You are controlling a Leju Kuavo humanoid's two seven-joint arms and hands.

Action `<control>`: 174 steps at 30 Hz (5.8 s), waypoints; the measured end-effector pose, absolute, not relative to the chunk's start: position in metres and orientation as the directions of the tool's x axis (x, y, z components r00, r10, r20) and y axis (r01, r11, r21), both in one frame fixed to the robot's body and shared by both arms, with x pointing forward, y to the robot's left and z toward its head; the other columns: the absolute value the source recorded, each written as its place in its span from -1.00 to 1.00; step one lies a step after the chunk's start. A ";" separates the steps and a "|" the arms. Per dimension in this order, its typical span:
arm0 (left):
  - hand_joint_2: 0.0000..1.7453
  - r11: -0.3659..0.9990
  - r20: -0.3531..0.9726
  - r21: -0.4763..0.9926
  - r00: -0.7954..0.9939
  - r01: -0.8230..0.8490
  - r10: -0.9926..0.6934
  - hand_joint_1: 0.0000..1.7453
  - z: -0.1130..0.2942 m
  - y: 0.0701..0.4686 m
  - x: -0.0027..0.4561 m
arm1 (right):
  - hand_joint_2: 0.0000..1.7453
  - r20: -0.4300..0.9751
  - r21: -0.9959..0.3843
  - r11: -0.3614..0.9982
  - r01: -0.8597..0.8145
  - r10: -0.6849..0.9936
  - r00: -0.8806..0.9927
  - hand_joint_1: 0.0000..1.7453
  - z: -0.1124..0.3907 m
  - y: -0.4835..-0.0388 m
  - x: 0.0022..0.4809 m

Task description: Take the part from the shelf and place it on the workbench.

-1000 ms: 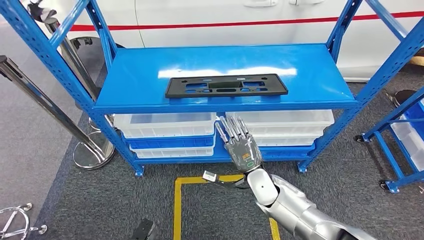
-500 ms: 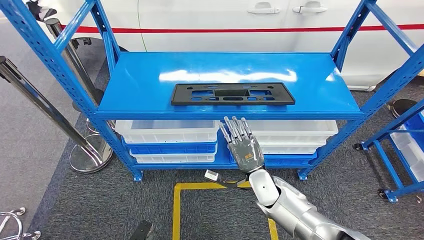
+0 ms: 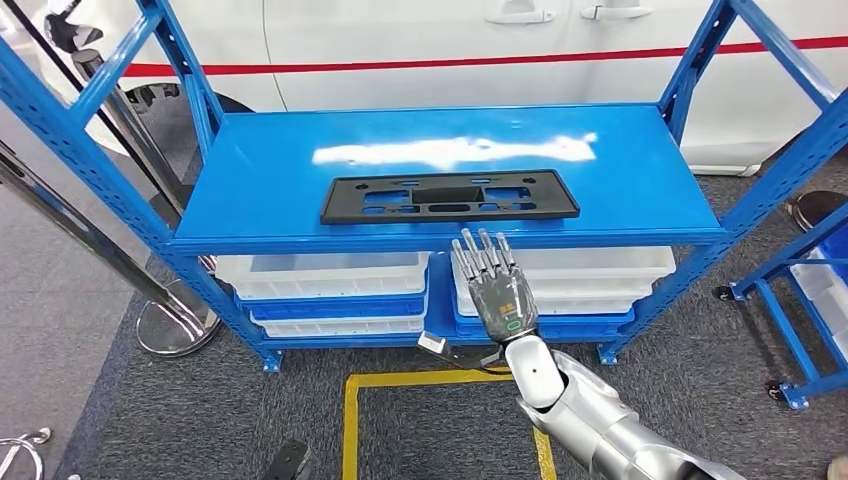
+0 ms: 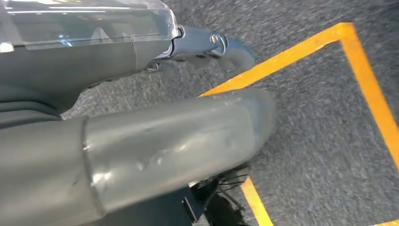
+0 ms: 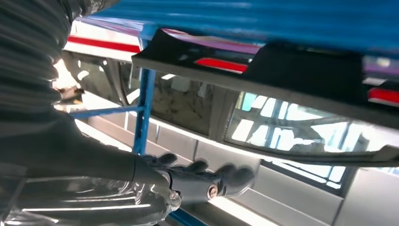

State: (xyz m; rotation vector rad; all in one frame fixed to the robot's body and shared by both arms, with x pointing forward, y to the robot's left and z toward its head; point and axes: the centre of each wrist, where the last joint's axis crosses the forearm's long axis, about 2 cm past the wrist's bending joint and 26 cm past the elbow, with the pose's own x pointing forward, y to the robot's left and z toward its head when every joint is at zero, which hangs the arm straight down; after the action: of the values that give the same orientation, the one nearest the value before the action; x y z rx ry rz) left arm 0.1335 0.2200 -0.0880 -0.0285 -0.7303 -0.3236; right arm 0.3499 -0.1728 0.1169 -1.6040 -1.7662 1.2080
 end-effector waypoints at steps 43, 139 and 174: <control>-1.00 0.949 0.655 0.113 0.696 0.293 -0.293 -1.00 -0.089 0.221 0.131 | 1.00 -0.090 -0.848 0.005 0.530 0.984 -0.154 -1.00 0.111 -0.168 0.328; 1.00 0.990 0.734 0.103 0.665 0.095 -0.140 -1.00 -0.093 0.215 0.109 | 1.00 -0.094 -0.213 0.434 0.875 0.883 -0.460 1.00 0.300 -0.172 0.241; 1.00 0.994 0.720 0.110 0.688 0.013 -0.088 -1.00 -0.093 0.211 0.106 | 1.00 -0.121 -0.134 0.567 0.813 0.805 -0.581 -1.00 0.291 -0.187 0.249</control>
State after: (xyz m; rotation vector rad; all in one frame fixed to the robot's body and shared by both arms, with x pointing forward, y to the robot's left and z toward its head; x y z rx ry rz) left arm 0.1064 0.2113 -0.0934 0.0986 -0.8097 -0.0568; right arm 0.2489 -0.1868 0.2912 -1.4569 -2.8216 0.2787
